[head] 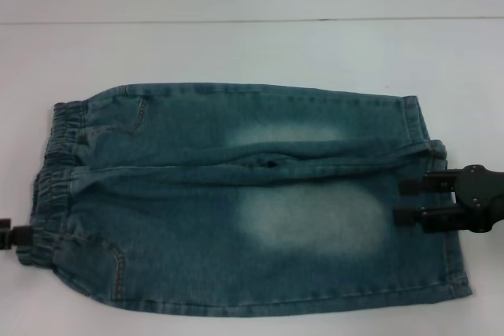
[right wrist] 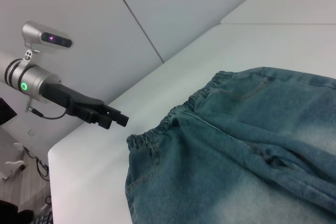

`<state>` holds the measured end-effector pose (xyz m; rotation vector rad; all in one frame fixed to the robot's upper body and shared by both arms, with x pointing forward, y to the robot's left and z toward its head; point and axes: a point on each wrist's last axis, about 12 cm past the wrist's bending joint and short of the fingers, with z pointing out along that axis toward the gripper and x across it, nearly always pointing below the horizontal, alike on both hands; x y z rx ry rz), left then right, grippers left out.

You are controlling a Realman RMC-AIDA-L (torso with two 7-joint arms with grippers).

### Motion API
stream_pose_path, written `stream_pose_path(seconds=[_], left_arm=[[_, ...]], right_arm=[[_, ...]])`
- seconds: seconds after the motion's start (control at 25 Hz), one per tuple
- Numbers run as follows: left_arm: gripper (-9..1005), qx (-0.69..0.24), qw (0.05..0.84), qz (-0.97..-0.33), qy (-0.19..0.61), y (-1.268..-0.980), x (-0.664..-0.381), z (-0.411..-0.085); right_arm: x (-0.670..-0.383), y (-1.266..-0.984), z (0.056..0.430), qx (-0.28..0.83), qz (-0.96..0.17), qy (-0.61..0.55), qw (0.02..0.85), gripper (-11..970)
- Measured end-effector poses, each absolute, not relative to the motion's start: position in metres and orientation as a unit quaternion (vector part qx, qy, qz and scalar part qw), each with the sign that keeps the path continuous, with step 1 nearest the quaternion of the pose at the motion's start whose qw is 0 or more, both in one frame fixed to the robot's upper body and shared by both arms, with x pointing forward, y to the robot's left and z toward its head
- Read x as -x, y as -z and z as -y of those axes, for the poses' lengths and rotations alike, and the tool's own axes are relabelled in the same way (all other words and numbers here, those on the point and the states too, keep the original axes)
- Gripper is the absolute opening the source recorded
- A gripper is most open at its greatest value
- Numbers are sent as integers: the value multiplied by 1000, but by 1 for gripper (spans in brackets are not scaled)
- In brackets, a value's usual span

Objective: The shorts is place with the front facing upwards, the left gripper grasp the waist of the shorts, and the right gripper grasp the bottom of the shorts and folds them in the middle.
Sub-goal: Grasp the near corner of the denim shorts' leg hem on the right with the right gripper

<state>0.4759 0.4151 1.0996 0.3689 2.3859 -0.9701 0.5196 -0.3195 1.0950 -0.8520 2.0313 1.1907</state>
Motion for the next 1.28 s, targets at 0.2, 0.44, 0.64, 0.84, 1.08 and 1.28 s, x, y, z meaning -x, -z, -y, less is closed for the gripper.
stream_pose_path(seconds=[0.2, 0.44, 0.64, 0.84, 1.08, 1.28], left_arm=[[707, -127, 245, -901, 335, -1092, -472, -419], [703, -127, 226, -913, 314, -1083, -476, -414], [699, -134, 211, -920, 303, -1078, -480, -408], [695, -142, 206, -919, 306, -1078, -484, -401], [690, -147, 205, -918, 305, -1076, -486, -396], [513, -152, 203, -918, 306, -1075, -487, -393]], right_arm=[[-521, -1095, 317, 327, -768, -451, 315, 796], [-521, -1095, 316, 329, -767, -452, 316, 797], [-521, -1095, 315, 331, -765, -454, 315, 797], [-520, -1094, 315, 331, -765, -455, 315, 796], [-520, -1093, 315, 331, -765, -455, 315, 797], [-520, -1093, 314, 330, -764, -456, 315, 797]])
